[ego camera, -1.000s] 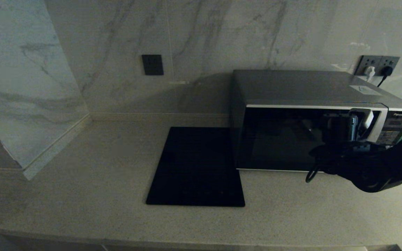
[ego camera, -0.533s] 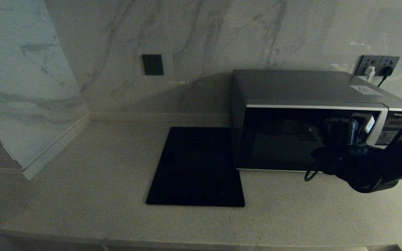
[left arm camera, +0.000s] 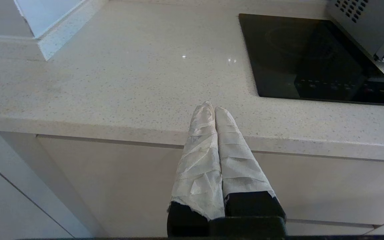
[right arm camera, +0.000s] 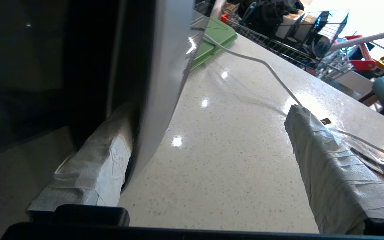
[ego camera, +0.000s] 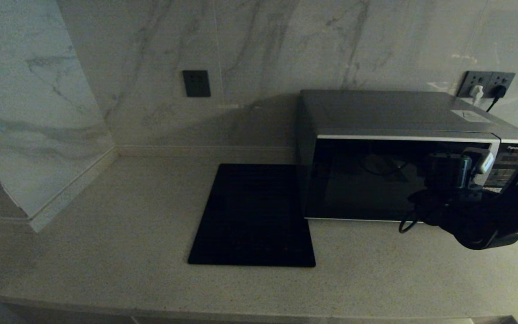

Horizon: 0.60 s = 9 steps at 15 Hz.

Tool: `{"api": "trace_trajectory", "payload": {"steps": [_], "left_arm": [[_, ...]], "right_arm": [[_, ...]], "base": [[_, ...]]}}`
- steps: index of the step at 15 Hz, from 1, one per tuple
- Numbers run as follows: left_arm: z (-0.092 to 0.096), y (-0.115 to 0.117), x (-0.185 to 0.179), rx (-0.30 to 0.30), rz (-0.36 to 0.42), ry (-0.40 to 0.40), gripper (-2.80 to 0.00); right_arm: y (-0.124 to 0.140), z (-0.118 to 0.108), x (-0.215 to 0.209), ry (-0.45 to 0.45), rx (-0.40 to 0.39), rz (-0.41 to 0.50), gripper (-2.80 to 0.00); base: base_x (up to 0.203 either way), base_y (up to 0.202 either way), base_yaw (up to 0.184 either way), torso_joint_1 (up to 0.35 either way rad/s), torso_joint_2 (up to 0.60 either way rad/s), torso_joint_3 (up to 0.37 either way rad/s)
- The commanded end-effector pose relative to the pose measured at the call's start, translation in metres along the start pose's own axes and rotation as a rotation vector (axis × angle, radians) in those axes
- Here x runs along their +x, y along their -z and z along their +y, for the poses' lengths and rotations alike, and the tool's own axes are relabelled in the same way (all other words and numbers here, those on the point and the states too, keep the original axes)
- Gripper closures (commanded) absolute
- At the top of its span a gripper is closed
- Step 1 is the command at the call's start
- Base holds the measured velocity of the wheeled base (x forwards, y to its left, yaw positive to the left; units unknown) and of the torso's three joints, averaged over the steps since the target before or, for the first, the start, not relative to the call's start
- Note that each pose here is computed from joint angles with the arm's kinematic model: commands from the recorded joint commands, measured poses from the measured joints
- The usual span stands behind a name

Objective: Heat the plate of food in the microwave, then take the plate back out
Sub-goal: Open the microwave oven

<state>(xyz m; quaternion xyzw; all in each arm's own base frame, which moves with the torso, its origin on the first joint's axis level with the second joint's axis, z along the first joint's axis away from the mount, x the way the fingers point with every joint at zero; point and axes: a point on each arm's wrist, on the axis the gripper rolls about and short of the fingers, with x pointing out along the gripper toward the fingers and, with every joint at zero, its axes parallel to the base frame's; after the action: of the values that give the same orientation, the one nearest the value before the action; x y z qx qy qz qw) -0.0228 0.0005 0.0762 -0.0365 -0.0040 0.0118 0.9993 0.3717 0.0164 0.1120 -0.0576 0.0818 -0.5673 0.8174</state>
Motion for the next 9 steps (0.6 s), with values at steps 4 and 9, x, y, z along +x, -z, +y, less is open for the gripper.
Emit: {"api": "trace_trajectory", "payload": {"steps": [4,9], "left_arm": [[0.0000,-0.0001,0.0001,-0.001,0.001,-0.001,0.00],[0.0000,-0.0001,0.0001,-0.001,0.001,-0.001,0.00]], "right_arm": [[-0.0027,-0.0024,0.0039,0.019,0.017,-0.002,-2.80],[0.0018,0.0020,0.0087,0.027,0.048,-0.009,0.00]], "base": [[0.000,0.000,0.000,0.000,0.00,0.000],[0.000,0.000,0.000,0.000,0.00,0.000]]}}
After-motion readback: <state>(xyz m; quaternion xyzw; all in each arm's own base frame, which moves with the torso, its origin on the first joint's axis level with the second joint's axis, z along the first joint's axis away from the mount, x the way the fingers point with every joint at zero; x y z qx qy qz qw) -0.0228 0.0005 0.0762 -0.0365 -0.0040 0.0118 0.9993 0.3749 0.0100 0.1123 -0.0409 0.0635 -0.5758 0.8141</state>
